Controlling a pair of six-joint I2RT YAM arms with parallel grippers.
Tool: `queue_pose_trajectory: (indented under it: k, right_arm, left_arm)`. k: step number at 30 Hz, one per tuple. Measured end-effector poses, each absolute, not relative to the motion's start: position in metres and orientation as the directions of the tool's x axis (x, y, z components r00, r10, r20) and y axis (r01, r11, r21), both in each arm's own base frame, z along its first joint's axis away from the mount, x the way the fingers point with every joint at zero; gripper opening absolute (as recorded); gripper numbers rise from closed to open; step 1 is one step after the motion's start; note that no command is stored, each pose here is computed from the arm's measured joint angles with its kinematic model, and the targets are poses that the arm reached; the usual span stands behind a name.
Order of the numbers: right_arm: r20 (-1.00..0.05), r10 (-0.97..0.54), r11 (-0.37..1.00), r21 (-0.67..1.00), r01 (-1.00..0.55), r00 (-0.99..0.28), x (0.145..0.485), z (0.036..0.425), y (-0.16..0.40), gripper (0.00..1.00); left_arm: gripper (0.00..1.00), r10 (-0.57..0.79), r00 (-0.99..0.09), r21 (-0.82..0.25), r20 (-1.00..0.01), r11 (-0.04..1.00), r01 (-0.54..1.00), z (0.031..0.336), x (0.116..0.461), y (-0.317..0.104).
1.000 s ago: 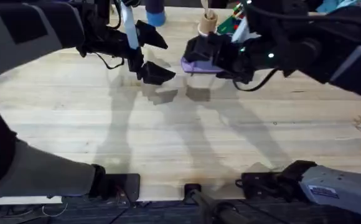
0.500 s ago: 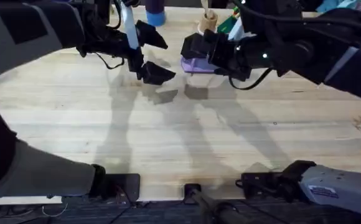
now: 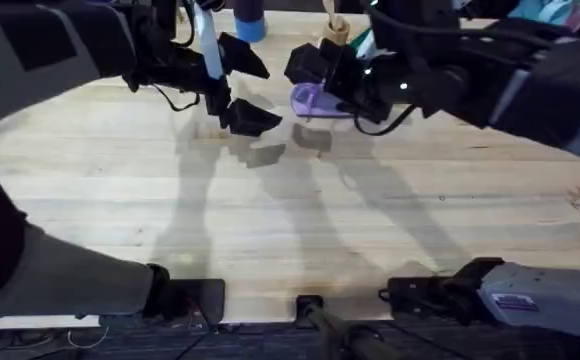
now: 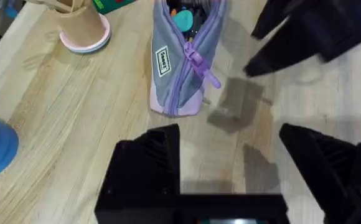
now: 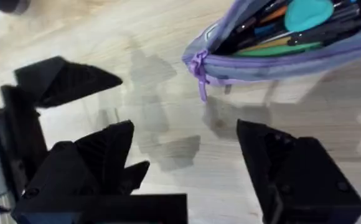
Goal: Unzip the bag, pick up the pens from the table one at a time and place them inside, then zip the bag closed.
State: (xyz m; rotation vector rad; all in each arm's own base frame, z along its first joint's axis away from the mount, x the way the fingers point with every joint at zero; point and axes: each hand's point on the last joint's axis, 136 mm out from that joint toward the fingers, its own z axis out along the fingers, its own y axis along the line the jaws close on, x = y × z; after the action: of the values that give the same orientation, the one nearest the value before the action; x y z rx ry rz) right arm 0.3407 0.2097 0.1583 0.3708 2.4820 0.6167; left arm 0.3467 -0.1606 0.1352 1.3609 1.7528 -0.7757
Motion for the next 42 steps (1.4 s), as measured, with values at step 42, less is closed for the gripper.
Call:
queue_pose_trajectory:
  k: [42]
  right_arm:
    - [-0.482,0.474,0.838,0.503,0.211,-0.737,0.392,0.113,0.22,0.598]
  left_arm:
    - [0.994,0.5,-0.132,-0.008,-0.856,0.244,0.97,0.135,0.347,-0.161]
